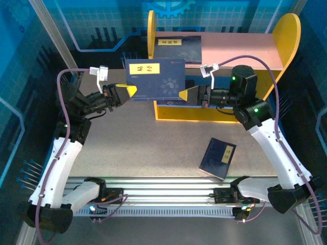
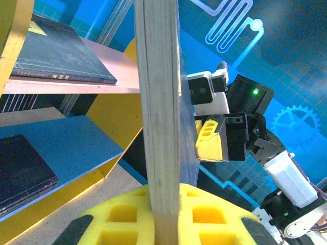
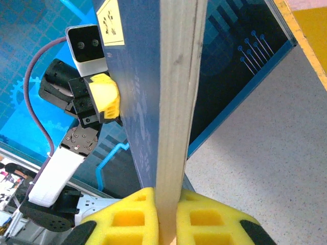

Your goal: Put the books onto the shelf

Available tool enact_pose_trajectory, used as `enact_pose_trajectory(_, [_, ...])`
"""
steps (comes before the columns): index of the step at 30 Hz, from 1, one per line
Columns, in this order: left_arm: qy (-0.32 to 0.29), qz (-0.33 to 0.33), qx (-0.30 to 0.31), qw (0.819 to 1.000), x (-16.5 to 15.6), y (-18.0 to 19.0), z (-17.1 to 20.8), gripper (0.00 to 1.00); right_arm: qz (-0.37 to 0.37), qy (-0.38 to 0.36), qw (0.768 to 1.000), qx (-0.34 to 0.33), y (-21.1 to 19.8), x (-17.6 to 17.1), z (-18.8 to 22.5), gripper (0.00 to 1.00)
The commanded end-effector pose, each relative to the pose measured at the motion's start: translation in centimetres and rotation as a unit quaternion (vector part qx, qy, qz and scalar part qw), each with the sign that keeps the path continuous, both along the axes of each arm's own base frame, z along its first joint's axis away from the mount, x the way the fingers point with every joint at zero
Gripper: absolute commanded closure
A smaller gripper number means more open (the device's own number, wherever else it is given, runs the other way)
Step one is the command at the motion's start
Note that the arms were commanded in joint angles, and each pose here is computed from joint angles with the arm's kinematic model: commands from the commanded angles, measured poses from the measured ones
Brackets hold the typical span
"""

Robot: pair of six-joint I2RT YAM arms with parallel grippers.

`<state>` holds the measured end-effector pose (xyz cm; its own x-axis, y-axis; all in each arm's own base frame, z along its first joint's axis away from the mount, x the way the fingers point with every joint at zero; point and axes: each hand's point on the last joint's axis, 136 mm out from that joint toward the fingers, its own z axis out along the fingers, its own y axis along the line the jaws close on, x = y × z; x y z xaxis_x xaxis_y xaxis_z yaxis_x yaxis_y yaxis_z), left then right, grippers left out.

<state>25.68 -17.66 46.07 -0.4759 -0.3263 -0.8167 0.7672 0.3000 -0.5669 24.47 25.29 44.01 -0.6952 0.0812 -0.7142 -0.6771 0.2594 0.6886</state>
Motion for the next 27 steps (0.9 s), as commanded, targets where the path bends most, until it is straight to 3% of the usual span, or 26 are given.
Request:
enact_pose_trajectory(1, [-0.027, -0.002, -0.006, 1.000, -0.2, -0.2, 1.4, 0.90, 0.018, -0.033, 0.999, 0.008, 0.2, -1.1, 2.1, 0.90])
enact_pose_trajectory(5, [-0.017, 0.007, -0.004, 1.000, 0.3, -0.1, 1.1, 0.56, 0.010, -0.045, 0.999, 0.013, -0.6, -0.9, 3.3, 0.91])
enact_pose_trajectory(7, [-0.015, 0.012, -0.001, 1.000, 0.4, -0.1, 1.0, 0.48, 0.005, -0.049, 0.999, 0.020, -1.3, -0.7, 4.0, 0.92])
enact_pose_trajectory(17, [-0.010, 0.031, 0.016, 0.999, -0.1, 0.4, 0.4, 0.46, -0.045, -0.059, 0.997, 0.037, -6.2, 2.3, 7.1, 0.93])
enact_pose_trajectory(27, [-0.008, 0.046, 0.030, 0.998, -1.2, 0.8, -0.2, 0.46, -0.082, -0.059, 0.995, 0.023, -10.0, 8.6, 7.6, 0.93])
